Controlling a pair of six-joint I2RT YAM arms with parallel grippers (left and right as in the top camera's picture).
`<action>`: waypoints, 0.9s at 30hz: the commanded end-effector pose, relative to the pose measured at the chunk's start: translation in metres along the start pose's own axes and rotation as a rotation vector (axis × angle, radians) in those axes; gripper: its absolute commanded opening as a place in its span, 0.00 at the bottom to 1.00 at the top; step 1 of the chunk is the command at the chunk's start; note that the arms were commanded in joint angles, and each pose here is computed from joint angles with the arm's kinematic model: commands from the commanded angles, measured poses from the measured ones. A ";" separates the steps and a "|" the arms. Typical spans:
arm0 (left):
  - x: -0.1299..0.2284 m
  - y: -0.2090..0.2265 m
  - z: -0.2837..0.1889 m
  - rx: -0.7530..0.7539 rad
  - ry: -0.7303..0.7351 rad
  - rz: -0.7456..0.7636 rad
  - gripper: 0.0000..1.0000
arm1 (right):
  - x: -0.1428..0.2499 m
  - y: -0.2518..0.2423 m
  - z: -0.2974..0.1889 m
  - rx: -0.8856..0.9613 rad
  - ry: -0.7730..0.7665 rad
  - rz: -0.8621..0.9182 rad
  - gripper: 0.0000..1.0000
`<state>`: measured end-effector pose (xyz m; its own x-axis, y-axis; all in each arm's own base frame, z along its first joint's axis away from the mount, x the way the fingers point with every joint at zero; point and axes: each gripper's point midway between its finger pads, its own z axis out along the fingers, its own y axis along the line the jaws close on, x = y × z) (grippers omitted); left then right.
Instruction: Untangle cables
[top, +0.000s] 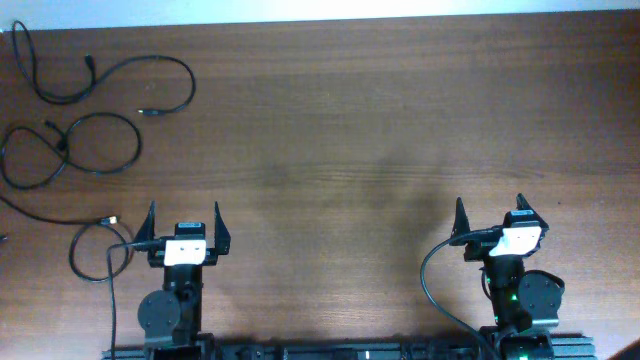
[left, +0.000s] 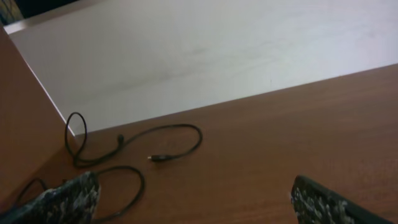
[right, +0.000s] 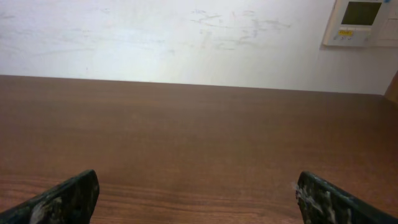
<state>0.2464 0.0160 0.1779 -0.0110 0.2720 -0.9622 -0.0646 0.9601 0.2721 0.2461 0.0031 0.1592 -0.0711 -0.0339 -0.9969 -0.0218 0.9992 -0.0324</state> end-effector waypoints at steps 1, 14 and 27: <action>-0.013 0.006 -0.001 -0.026 -0.053 -0.014 0.99 | 0.003 -0.002 0.000 0.009 0.005 -0.003 0.98; 0.023 -0.002 -0.001 -0.001 0.096 -0.013 0.99 | 0.003 -0.002 0.000 0.009 0.005 -0.003 0.98; 0.021 -0.004 -0.001 0.008 0.087 -0.012 0.99 | 0.003 -0.002 0.000 0.009 0.005 -0.003 0.98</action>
<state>0.2457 0.0179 0.1572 -0.0948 0.2596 -0.9611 -0.0529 0.9627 0.2653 0.2461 0.0031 0.1592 -0.0712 -0.0335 -0.9969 -0.0218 0.9992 -0.0320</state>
